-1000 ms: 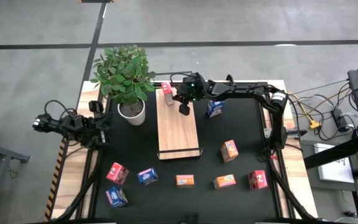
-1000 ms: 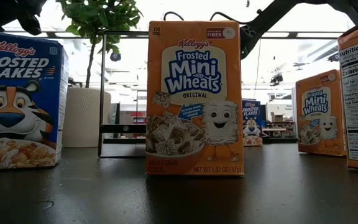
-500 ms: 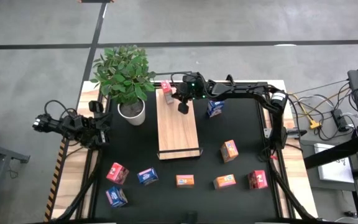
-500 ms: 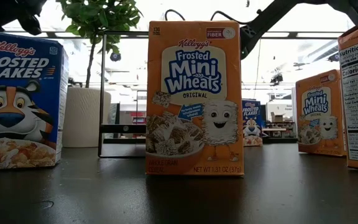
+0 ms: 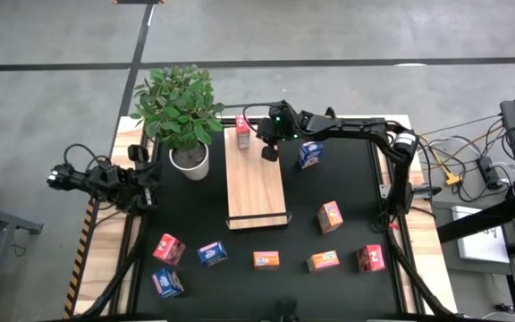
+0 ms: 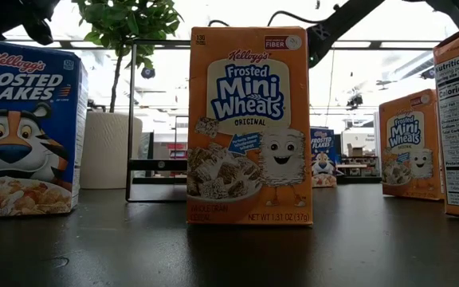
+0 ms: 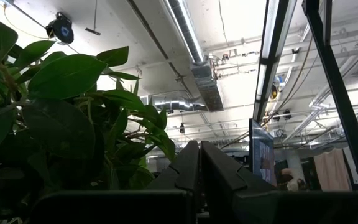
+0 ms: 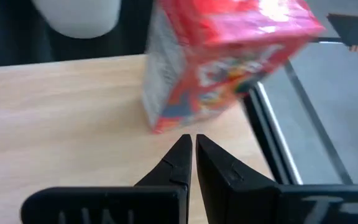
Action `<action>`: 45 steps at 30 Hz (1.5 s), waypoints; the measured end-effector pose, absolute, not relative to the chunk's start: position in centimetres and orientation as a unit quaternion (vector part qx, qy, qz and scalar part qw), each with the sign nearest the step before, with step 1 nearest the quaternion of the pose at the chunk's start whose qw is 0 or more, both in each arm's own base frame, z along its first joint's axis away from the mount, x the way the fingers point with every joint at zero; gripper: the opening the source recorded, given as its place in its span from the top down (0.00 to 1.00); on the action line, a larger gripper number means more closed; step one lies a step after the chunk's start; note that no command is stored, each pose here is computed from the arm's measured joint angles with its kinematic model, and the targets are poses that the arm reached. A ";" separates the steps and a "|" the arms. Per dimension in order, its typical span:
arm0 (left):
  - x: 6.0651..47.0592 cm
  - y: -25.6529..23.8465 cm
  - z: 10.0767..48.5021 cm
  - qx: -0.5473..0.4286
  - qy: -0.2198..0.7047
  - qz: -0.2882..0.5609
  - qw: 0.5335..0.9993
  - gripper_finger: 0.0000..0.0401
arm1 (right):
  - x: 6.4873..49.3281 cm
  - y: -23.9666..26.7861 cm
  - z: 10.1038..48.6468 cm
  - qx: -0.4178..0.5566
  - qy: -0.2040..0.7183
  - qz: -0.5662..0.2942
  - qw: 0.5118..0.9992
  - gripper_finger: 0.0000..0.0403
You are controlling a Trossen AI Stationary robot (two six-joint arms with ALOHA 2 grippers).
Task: Stack cereal on shelf
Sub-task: Put the top red cereal box on the shelf
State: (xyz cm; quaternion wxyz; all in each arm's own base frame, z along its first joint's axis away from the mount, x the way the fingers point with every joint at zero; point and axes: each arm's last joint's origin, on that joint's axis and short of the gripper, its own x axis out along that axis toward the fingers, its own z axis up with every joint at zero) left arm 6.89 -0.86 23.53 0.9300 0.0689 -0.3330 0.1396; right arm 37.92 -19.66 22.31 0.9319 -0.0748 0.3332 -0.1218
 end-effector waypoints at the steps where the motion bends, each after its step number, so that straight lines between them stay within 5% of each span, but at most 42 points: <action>1: 6.9 -0.9 23.5 0.069 -0.333 0.140 0.930 1.00 | 38.1 -19.9 22.2 -0.078 0.326 -0.125 0.934 0.97; 45: 6.9 -0.9 23.5 0.069 -0.334 0.140 0.930 1.00 | 41.0 -21.4 17.5 -0.133 0.257 -0.113 0.951 0.97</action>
